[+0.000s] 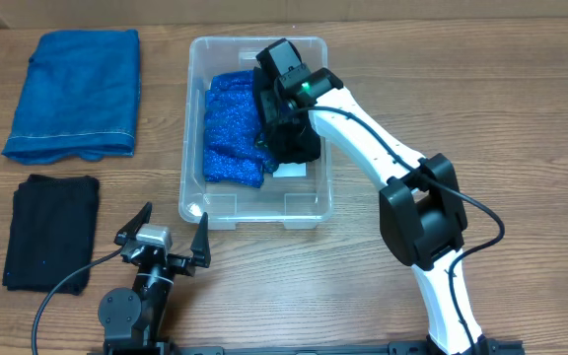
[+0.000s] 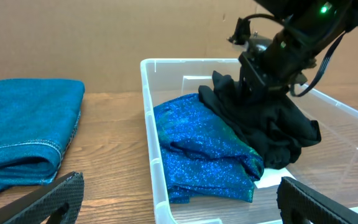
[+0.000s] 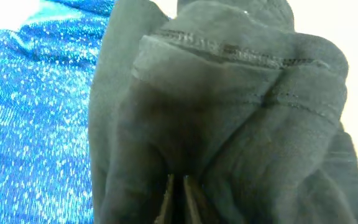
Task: Pack container
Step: 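Press and adjust the black cloth inside the container with the right gripper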
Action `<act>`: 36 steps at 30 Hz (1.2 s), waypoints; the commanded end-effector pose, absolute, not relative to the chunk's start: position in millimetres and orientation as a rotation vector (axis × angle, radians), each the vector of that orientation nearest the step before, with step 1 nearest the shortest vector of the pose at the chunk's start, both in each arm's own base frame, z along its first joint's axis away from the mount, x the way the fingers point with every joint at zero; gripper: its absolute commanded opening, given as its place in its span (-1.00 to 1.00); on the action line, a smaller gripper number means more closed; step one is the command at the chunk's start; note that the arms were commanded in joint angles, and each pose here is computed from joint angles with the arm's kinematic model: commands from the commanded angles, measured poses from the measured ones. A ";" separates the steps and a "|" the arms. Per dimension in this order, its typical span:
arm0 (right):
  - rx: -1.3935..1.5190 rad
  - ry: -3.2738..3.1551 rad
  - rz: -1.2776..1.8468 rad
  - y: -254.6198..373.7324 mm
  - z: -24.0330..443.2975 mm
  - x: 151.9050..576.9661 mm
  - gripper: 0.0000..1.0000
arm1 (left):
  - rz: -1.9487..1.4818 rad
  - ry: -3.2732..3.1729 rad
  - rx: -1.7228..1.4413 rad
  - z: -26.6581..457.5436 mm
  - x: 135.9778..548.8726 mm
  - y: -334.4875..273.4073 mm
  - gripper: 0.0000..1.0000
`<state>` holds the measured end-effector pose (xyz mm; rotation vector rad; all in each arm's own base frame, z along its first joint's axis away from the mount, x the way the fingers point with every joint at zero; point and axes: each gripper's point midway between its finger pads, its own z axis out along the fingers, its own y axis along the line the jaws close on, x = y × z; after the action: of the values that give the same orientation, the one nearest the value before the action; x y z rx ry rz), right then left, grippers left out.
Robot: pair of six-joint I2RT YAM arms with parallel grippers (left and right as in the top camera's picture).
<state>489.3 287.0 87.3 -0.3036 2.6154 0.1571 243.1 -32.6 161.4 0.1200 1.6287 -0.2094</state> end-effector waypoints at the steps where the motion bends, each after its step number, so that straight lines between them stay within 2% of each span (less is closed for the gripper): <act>1: -0.243 2.449 0.166 277.1 184.4 497.2 -0.60 | -0.191 1.619 0.133 162.3 242.9 -31.7 1.00; 5: -0.251 2.483 0.159 268.3 198.3 480.5 -0.56 | -0.191 1.619 0.133 162.3 242.9 -31.7 1.00; 13: -0.306 2.705 0.235 272.7 150.1 442.5 -0.56 | -0.191 1.619 0.133 162.3 242.9 -31.7 1.00; 28: -0.274 2.807 0.175 260.5 75.5 425.4 -0.56 | -0.191 1.619 0.133 162.3 242.9 -31.7 1.00; 32: -0.276 2.796 0.183 262.6 72.0 426.7 -0.58 | -0.191 1.619 0.133 162.2 242.9 -31.7 1.00; 36: -0.269 2.736 0.218 270.8 89.8 440.2 -0.58 | -0.191 1.619 0.133 162.3 242.9 -31.7 1.00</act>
<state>430.6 265.8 81.7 -0.2828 2.7678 0.1968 243.1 -32.6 161.4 0.1200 1.6287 -0.2094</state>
